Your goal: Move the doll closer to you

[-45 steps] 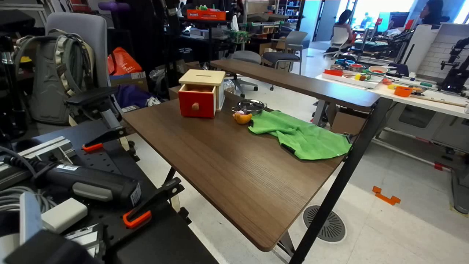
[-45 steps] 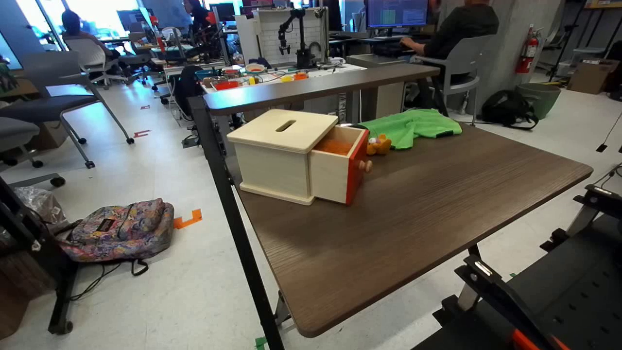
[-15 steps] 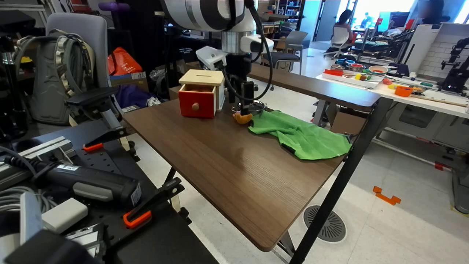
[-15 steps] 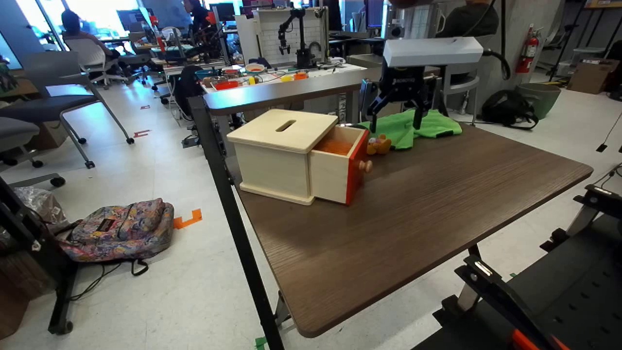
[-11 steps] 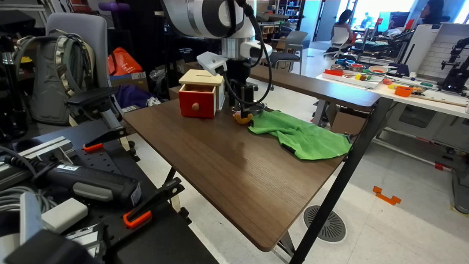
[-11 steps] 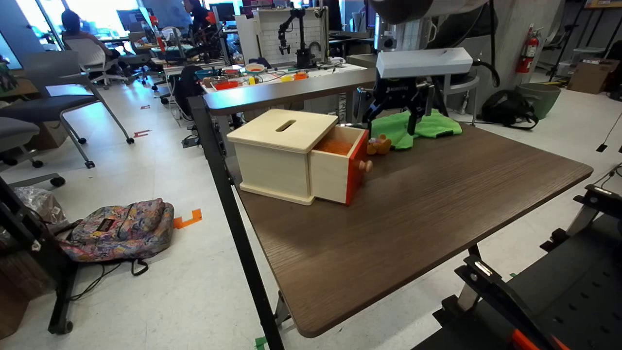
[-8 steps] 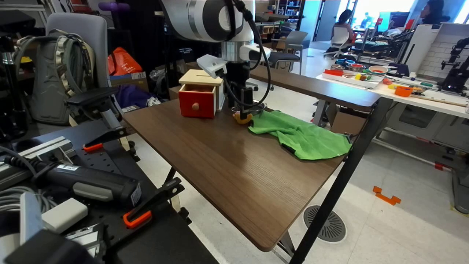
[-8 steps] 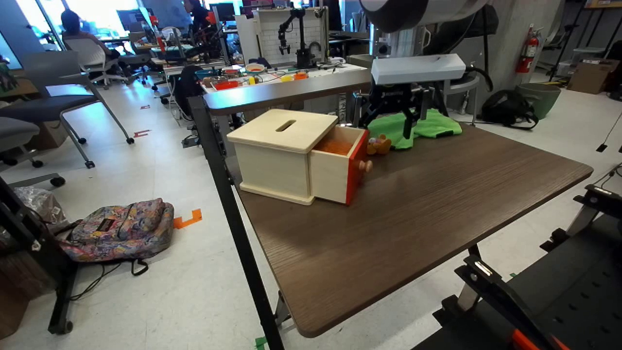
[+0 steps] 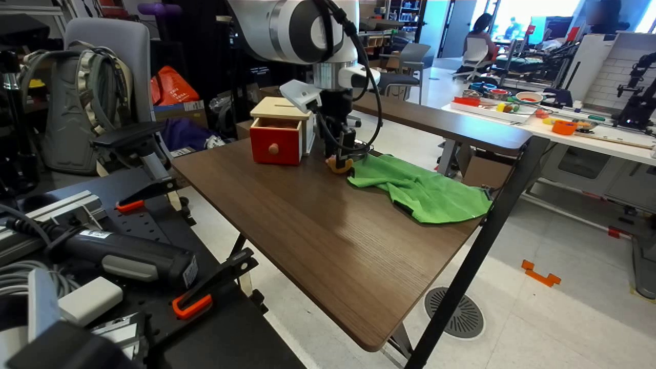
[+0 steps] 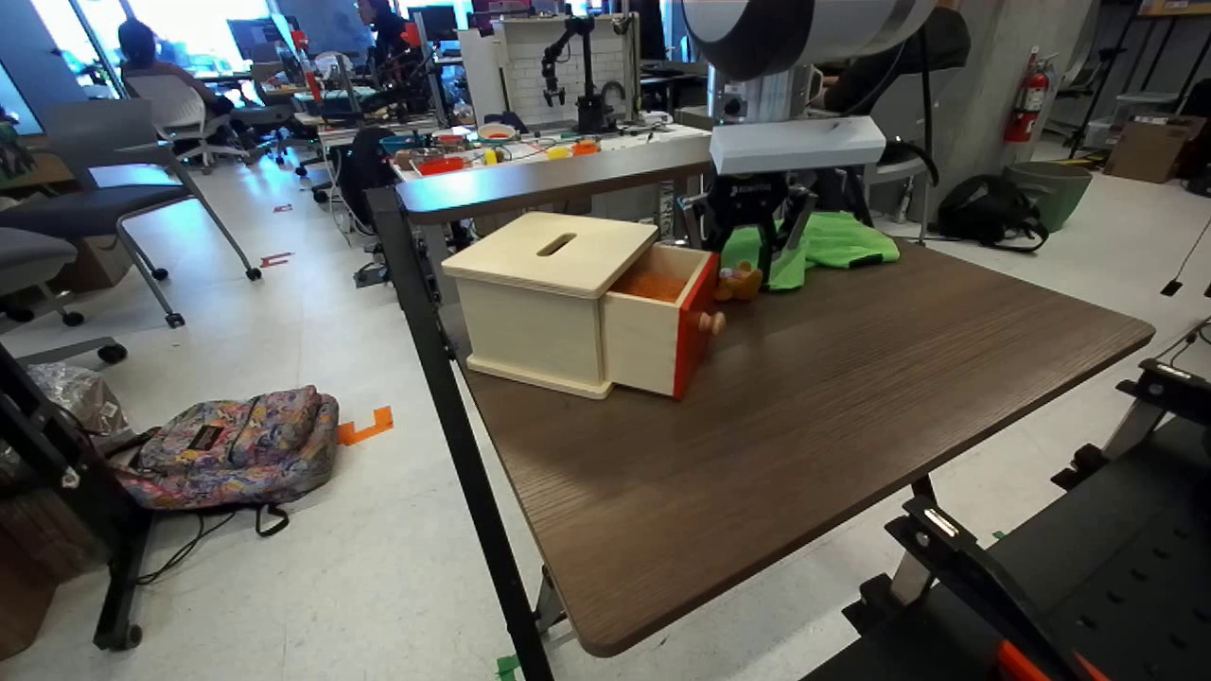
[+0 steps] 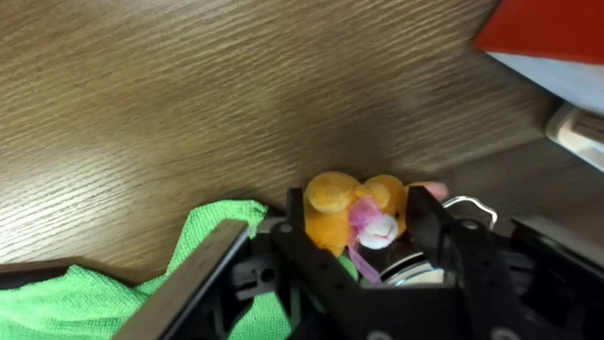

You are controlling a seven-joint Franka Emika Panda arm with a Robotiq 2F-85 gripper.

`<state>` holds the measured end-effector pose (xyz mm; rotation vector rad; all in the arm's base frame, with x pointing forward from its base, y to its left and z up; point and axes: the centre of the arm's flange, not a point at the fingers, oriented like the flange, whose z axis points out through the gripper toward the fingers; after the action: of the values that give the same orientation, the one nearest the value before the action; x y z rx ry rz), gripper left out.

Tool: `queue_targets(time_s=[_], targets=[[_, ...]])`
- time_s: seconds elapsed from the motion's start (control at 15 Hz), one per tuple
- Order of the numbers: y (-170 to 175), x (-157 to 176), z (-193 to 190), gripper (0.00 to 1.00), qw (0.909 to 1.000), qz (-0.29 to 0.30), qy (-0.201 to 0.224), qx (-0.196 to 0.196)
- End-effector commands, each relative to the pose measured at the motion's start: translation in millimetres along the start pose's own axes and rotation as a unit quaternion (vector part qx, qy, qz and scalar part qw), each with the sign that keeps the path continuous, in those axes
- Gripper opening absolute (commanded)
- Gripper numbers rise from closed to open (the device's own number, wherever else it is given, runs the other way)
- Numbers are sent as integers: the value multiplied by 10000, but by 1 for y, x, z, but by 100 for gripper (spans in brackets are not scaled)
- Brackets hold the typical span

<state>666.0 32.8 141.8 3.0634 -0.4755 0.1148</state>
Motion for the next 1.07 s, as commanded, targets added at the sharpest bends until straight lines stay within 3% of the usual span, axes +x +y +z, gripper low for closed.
queue_targets(time_s=[0.0,0.27,0.67,1.0], targets=[[-2,14,2,27,10000,57,28,30],[0,19,1,1,10000,80,44,33],[6,15,-4,1,10000,47,-30,52],[24,-18,-12,1,9999,-77,-97,-96]])
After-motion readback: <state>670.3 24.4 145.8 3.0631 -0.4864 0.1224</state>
